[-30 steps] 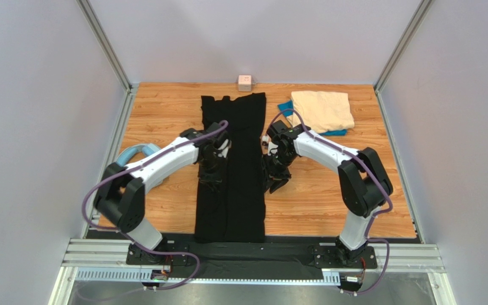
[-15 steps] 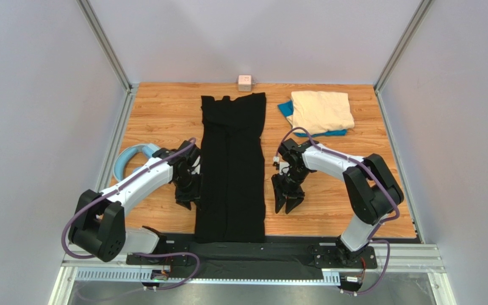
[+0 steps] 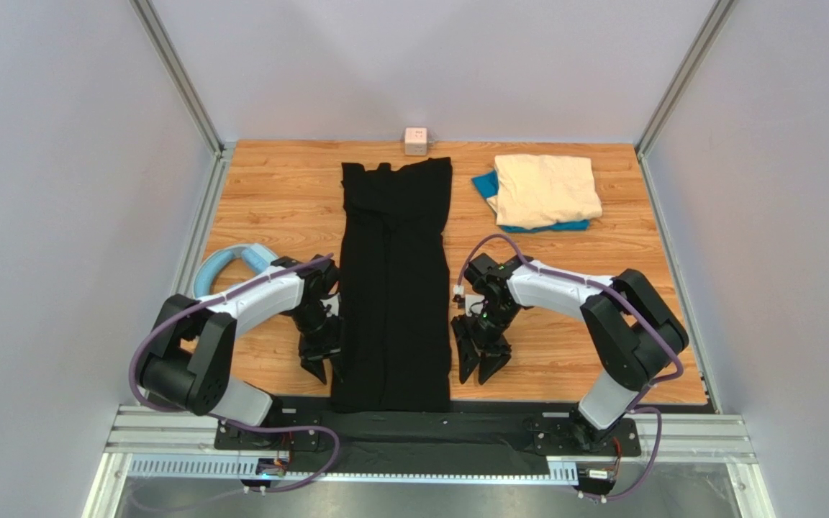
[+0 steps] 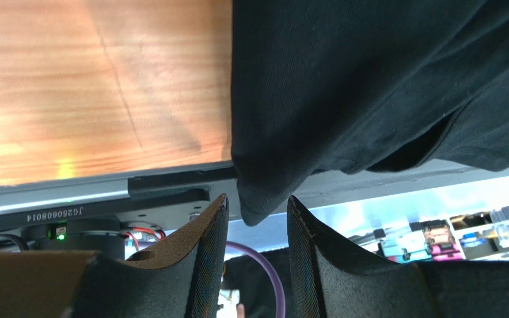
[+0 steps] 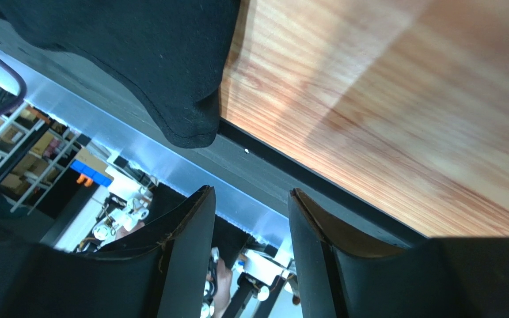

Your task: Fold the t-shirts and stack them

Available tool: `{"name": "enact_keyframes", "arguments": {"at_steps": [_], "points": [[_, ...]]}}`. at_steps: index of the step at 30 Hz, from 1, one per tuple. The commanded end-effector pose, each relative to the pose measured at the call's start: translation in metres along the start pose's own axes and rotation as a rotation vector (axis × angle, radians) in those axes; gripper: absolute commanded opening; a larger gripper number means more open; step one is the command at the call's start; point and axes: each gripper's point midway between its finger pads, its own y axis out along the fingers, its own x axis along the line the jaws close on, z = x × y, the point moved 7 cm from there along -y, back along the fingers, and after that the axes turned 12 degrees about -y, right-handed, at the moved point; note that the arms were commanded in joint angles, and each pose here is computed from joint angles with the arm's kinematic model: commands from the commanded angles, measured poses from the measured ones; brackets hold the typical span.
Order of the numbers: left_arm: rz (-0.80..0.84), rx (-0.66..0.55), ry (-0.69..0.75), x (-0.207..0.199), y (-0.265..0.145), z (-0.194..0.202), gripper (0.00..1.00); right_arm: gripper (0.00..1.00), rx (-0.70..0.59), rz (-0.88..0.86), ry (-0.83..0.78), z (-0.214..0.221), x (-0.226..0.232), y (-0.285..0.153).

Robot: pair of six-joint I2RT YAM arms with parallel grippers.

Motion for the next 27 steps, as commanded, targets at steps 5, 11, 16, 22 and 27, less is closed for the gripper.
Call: {"name": "enact_keyframes", "arguments": {"at_steps": [5,11,16,22,27], "points": [[-0.006,-0.016,-0.056,0.008,-0.01,0.014,0.45,0.5,0.016,-0.038,-0.039,-0.004,0.016,0.026],[-0.009,0.034,-0.063,0.005,-0.004,0.012,0.44,0.52,0.034,-0.031,-0.063,-0.01,0.024,0.034],[0.001,0.018,-0.078,0.003,-0.003,0.009,0.43,0.52,0.029,-0.026,-0.076,-0.015,0.03,0.04],[-0.001,0.02,-0.085,0.0,0.001,0.004,0.42,0.53,0.032,-0.011,-0.082,-0.022,0.034,0.046],[-0.008,0.028,-0.098,-0.001,0.005,0.002,0.42,0.56,0.035,0.013,-0.101,-0.024,0.04,0.052]]}}
